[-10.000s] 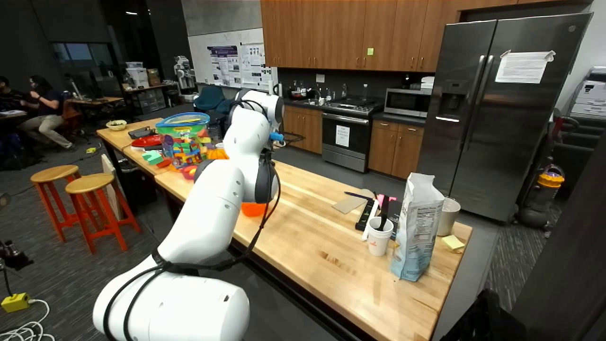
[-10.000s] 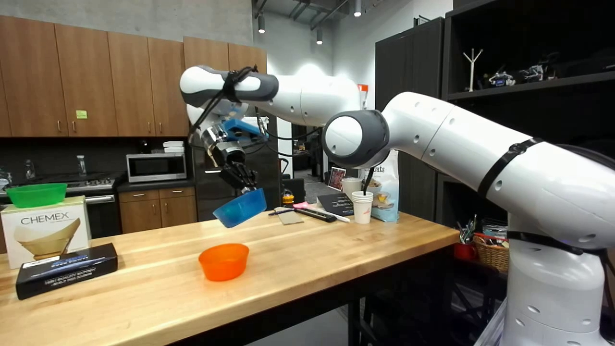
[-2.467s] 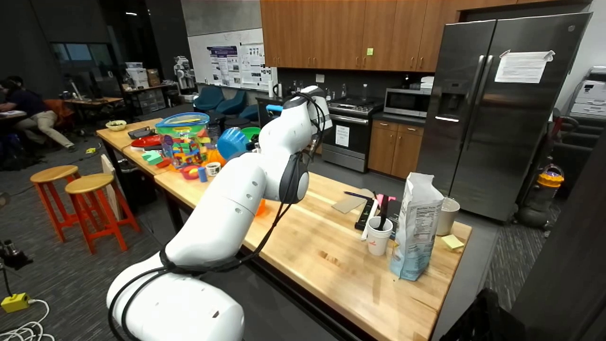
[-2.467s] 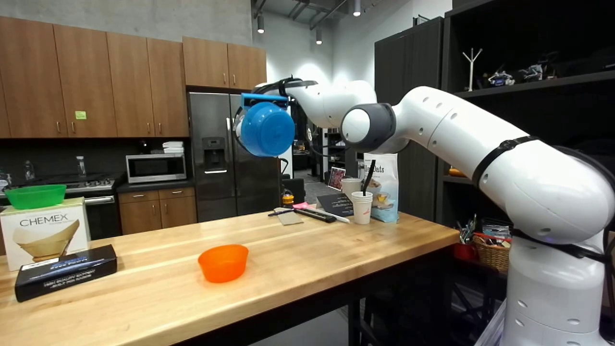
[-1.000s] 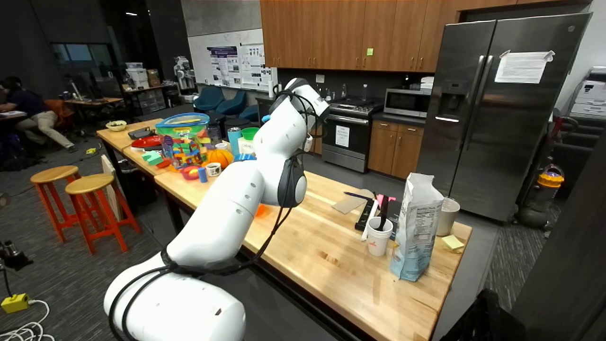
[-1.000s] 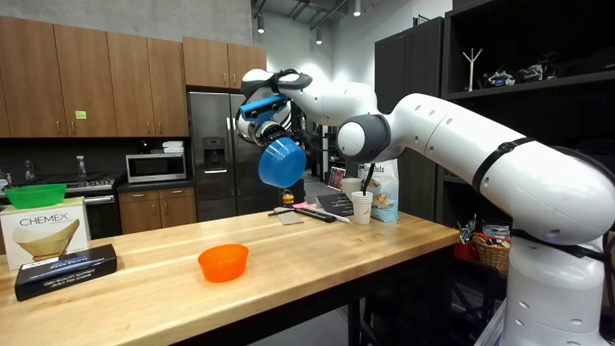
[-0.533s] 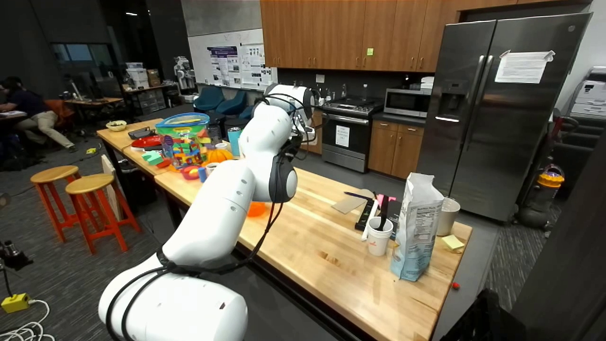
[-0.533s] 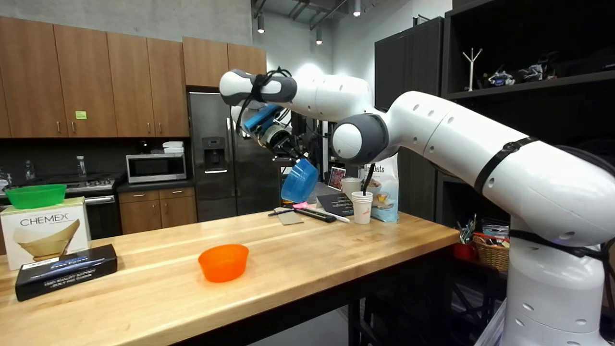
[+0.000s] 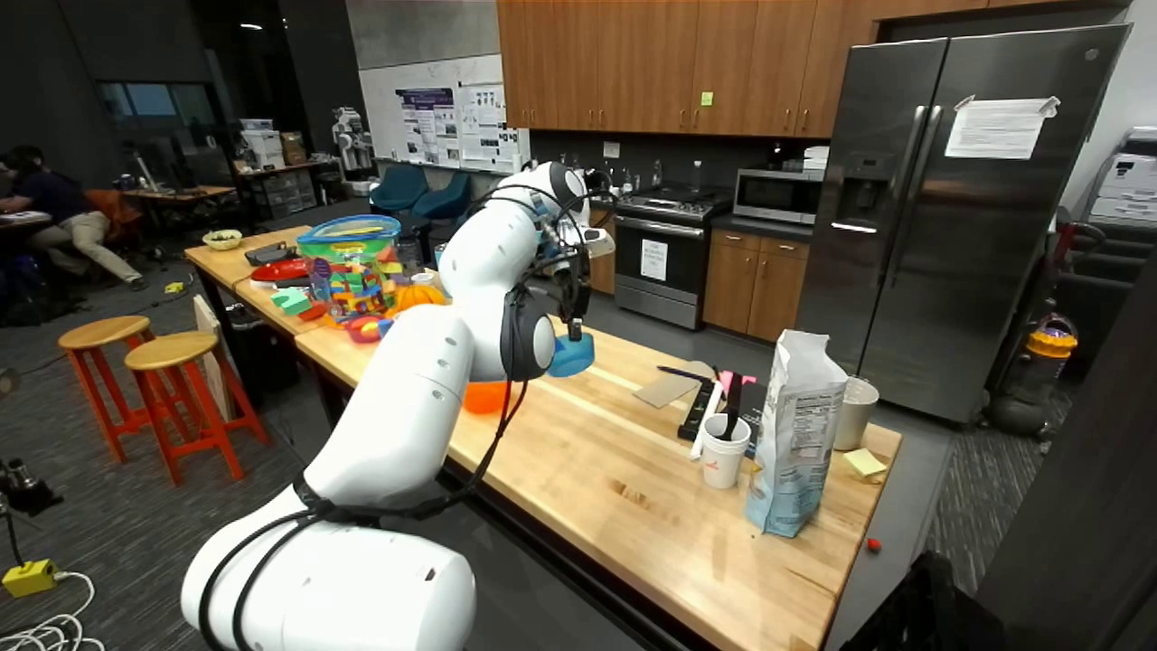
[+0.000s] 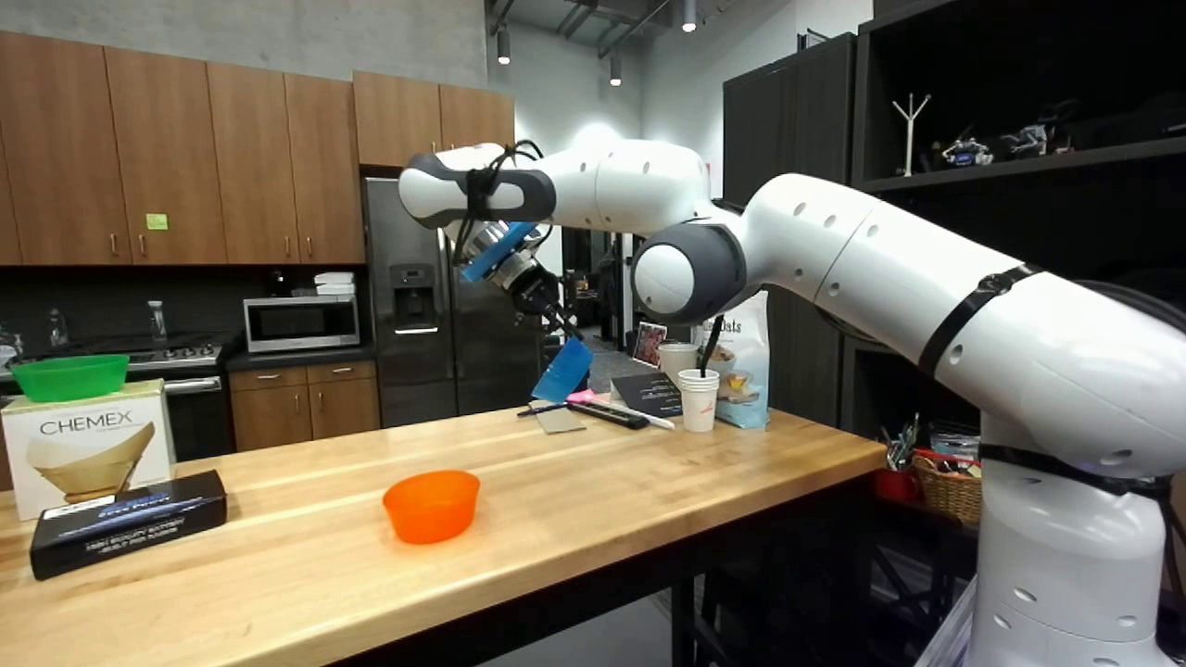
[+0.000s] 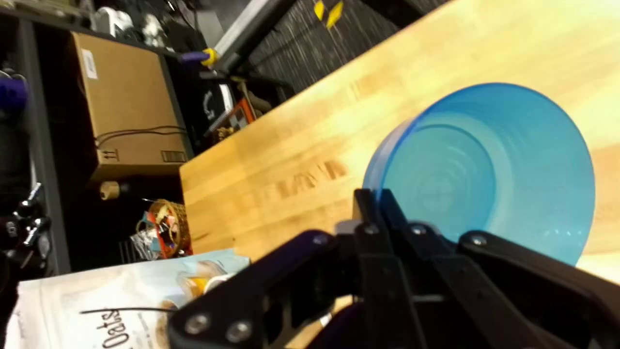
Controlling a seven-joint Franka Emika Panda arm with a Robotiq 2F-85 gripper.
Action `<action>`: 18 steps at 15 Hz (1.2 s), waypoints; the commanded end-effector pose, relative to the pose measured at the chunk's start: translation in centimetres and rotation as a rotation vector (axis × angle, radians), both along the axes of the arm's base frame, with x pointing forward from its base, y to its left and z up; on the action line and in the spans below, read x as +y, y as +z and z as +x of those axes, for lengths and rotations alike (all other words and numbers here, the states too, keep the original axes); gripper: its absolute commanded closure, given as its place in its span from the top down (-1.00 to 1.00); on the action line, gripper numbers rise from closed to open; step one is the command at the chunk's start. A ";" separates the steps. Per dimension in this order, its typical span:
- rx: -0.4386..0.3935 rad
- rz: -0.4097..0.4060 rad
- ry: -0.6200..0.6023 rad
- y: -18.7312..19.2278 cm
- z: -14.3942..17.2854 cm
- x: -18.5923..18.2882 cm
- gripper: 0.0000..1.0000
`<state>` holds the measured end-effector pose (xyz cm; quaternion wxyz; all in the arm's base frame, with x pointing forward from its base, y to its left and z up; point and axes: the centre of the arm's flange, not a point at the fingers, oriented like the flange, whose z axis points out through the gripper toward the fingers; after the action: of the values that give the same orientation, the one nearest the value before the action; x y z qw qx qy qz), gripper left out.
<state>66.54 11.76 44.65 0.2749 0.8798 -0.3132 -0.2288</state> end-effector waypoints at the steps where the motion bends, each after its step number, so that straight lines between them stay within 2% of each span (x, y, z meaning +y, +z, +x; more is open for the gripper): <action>1: -0.196 0.055 0.040 0.7 1.2 -0.5 -0.98; 4: -0.317 0.174 0.070 0.5 2.7 -0.1 -0.98; 6: -0.336 0.285 0.065 0.5 3.1 0.4 -0.98; 15: -0.252 0.770 -0.042 0.9 2.7 2.6 -0.98; 18: -0.249 0.806 -0.056 1.3 2.9 2.2 -0.98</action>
<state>71.08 14.81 45.90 -0.1105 0.9357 -0.2459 -0.2277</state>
